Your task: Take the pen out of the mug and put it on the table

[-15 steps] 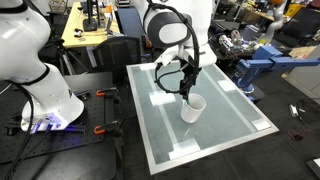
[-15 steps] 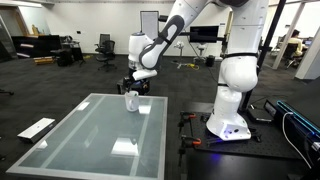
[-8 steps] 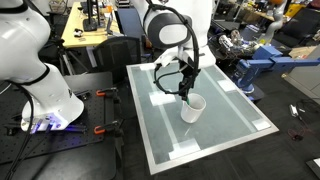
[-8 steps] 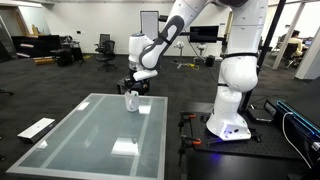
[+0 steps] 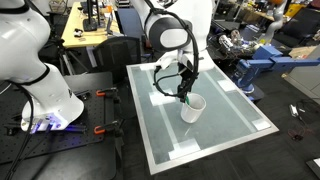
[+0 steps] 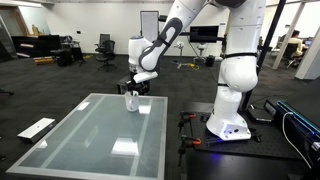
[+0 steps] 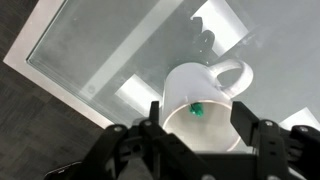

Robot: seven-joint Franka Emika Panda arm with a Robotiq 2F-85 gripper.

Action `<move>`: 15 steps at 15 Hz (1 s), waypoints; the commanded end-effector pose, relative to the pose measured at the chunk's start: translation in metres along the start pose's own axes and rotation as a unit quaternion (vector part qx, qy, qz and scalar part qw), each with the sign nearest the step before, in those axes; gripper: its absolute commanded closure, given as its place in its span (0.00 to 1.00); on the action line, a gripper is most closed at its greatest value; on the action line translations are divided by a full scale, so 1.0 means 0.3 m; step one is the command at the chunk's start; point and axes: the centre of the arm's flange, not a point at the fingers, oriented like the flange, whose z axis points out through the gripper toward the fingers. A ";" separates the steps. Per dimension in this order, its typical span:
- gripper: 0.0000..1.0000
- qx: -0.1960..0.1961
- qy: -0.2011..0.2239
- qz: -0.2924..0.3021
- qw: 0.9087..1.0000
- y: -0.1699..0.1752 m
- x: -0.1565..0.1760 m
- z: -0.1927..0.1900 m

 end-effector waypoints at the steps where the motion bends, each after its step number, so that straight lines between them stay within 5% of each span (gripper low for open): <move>1: 0.32 -0.013 -0.005 0.009 1.000 -0.019 0.018 0.005; 5: 0.54 -0.015 -0.007 0.008 1.000 -0.021 0.025 0.010; 7: 0.57 -0.016 -0.008 0.009 1.000 -0.021 0.028 0.013; 8: 0.75 -0.016 -0.008 0.009 1.000 -0.021 0.029 0.014; 12: 1.00 -0.017 -0.009 0.008 1.000 -0.023 0.035 0.017; 15: 0.96 -0.017 -0.009 0.008 1.000 -0.027 0.042 0.017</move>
